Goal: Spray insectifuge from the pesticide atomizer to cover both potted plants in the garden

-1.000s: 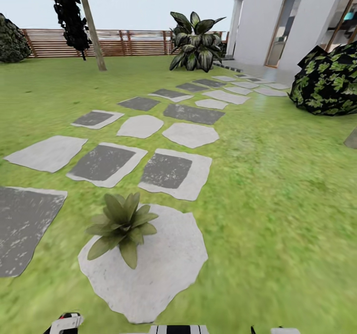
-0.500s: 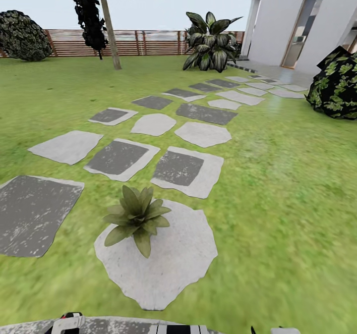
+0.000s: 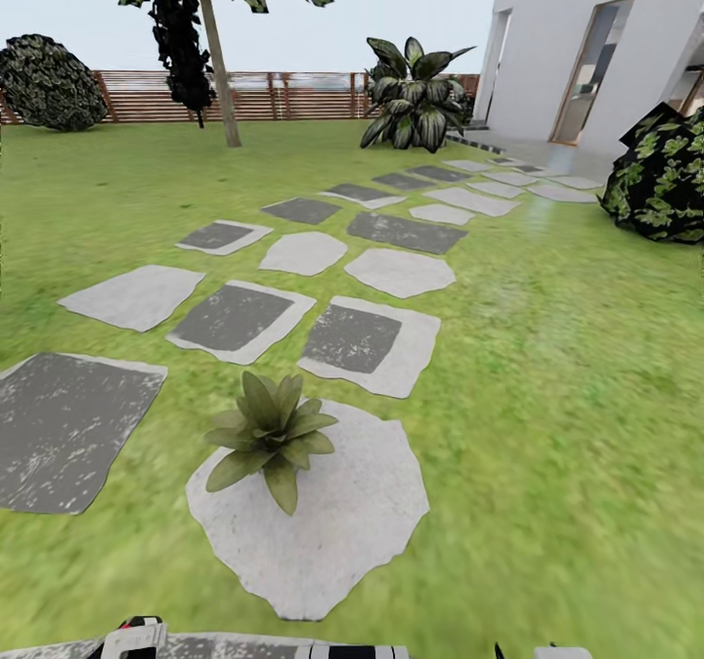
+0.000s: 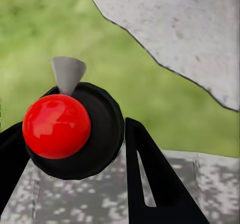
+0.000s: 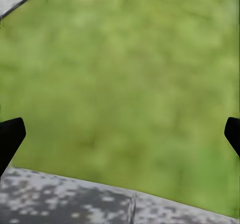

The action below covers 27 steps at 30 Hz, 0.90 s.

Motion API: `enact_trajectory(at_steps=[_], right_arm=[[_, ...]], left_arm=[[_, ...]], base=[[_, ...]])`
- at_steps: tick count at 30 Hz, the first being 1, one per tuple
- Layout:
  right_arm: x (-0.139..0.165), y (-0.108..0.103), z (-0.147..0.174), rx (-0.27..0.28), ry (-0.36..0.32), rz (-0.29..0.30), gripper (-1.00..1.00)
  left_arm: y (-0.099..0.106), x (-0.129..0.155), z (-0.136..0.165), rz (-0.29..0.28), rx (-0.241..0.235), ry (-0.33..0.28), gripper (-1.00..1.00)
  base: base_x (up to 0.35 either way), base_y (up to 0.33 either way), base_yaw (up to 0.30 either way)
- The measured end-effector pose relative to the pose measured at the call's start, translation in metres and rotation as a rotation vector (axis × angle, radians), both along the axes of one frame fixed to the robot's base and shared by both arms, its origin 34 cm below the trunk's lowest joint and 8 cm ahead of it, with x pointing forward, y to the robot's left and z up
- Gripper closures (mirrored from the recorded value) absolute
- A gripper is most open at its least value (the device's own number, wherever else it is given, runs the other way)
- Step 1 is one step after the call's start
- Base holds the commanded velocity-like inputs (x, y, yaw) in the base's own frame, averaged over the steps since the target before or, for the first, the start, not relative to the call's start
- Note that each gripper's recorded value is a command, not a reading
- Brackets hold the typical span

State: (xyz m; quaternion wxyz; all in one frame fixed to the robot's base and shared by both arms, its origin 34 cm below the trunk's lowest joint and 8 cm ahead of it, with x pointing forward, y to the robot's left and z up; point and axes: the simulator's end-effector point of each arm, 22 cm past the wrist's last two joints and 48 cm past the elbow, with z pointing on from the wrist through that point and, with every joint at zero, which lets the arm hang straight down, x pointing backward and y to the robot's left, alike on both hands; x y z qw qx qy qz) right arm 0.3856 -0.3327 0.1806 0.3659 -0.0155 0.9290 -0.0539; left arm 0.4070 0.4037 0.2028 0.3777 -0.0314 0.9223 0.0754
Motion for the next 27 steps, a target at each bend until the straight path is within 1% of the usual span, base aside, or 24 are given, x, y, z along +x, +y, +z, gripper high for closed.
enact_trajectory(at_steps=[18, 22, 27], right_arm=[[0.023, 0.002, 0.025, 0.004, -0.073, 0.009, -1.0], [0.029, 0.002, 0.031, 0.003, -0.092, 0.006, -1.0], [0.032, 0.002, 0.042, 0.003, -0.09, 0.005, -1.0]], left_arm=[[0.001, 0.021, 0.027, 0.004, 0.002, -0.072, 1.0], [0.001, 0.025, 0.032, 0.004, 0.002, -0.088, 1.0], [0.001, 0.028, 0.043, 0.004, 0.002, -0.086, 1.0]], base=[[0.0, 0.0, 0.001], [0.0, 0.0, 0.222], [0.0, 0.0, 0.27]])
